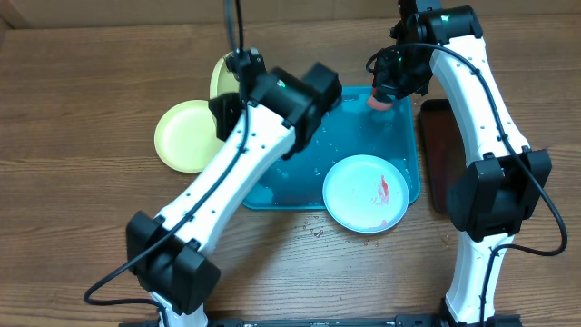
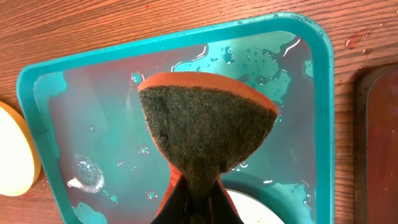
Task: Clean dirty plates on tray and stack at the side
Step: 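Carry the yellow plate left and stack it on the cleaned yellow plate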
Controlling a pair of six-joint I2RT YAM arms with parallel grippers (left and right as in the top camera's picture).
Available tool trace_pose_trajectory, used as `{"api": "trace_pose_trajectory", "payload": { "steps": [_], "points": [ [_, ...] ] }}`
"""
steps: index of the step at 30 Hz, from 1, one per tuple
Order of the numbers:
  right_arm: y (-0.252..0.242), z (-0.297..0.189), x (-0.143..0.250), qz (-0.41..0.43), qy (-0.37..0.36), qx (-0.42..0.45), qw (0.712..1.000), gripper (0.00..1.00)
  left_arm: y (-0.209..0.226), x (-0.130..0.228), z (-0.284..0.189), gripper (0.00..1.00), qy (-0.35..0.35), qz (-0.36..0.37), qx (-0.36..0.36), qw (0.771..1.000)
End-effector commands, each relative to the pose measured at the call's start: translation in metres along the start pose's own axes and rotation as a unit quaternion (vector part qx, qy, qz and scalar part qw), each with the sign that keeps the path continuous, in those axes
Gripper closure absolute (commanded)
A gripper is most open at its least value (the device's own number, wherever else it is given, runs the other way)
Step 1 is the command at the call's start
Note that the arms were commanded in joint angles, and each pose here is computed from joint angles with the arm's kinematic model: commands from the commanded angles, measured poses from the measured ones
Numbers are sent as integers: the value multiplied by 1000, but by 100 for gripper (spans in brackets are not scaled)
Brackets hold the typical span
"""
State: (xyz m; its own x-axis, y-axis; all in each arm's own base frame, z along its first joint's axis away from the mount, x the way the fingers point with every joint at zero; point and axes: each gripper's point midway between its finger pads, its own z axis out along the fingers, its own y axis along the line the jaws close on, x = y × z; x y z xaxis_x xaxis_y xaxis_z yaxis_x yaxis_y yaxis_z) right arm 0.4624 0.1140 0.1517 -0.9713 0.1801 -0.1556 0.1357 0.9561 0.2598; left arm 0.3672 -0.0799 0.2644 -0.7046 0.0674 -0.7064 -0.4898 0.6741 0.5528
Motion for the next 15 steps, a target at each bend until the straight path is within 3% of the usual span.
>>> {"api": "trace_pose_trajectory", "payload": {
  "steps": [1, 5, 15],
  "points": [
    [3, -16, -6, -4, -23, -6, 1000, 96, -7, 1, -1, 96, -56, -41, -25, 997],
    [3, -16, -7, -4, -23, -7, 1000, 96, -15, 14, 5, 96, -40, -35, -18, 998],
    [3, -16, -7, -5, -24, -7, 1000, 96, -11, 8, 4, 96, -59, -25, -29, 998]
  ]
}}
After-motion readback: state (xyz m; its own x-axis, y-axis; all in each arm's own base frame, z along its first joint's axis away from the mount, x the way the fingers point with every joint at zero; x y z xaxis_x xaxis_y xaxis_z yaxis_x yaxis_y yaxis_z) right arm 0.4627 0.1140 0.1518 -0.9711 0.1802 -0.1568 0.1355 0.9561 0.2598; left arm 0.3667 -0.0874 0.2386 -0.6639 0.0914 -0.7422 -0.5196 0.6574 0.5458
